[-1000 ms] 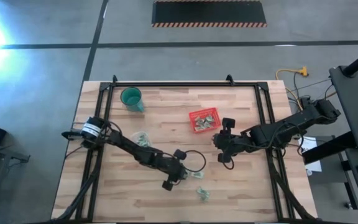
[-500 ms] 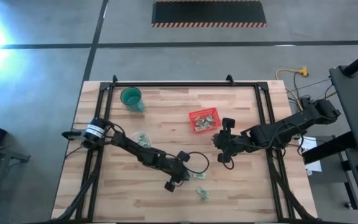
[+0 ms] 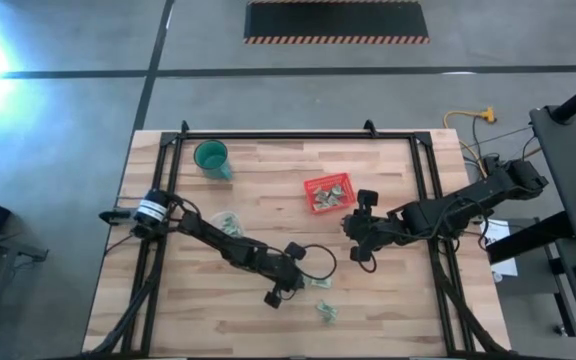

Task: Pick and place items into bin
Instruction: Put the light green stevia packet into the transparent container

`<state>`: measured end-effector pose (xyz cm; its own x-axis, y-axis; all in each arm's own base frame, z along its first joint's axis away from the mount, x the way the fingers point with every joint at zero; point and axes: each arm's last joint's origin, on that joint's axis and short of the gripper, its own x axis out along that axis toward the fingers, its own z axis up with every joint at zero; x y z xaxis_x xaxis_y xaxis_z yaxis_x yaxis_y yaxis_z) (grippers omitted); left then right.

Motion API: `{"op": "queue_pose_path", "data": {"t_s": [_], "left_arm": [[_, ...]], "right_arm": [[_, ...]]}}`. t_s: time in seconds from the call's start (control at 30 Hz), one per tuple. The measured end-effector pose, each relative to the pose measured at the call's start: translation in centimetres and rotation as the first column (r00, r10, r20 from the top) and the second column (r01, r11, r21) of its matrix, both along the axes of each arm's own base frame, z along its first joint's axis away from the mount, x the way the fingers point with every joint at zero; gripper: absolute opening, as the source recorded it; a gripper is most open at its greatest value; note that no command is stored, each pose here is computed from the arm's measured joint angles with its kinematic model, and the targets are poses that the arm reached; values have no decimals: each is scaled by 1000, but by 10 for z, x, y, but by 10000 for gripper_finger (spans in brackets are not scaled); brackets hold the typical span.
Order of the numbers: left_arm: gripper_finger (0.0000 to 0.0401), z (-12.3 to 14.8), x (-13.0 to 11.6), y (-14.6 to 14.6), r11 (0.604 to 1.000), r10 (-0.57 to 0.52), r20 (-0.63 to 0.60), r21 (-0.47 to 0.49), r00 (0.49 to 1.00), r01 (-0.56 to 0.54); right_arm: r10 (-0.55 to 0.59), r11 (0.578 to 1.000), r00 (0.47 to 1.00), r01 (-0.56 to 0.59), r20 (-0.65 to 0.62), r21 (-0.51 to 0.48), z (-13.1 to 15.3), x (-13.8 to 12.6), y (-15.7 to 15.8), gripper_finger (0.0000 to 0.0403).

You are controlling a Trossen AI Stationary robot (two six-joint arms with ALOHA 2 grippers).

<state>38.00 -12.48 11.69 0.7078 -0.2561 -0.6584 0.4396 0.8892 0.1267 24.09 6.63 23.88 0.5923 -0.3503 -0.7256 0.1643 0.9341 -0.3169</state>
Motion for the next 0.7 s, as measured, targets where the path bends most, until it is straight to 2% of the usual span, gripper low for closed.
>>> {"op": "queue_pose_path", "data": {"t_s": [0.17, 0.37, 0.7], "left_arm": [[2, 6, -1, 1, 1000, 9, 14, 18, 1000, -9], [1, 18, -4, 4, 991, 90, 35, 91, 995, -93], [1, 33, -12, 2, 977, 142, 51, 156, 988, -149]], "right_arm": [[0, 1000, 1000, 0, 0, 0, 0, 0, 0, 56], [0, 1000, 1000, 0, 0, 0, 0, 0, 0, 57], [-1, 1000, 1000, 1, -5, -3, -2, -1, 0, 57]]}}
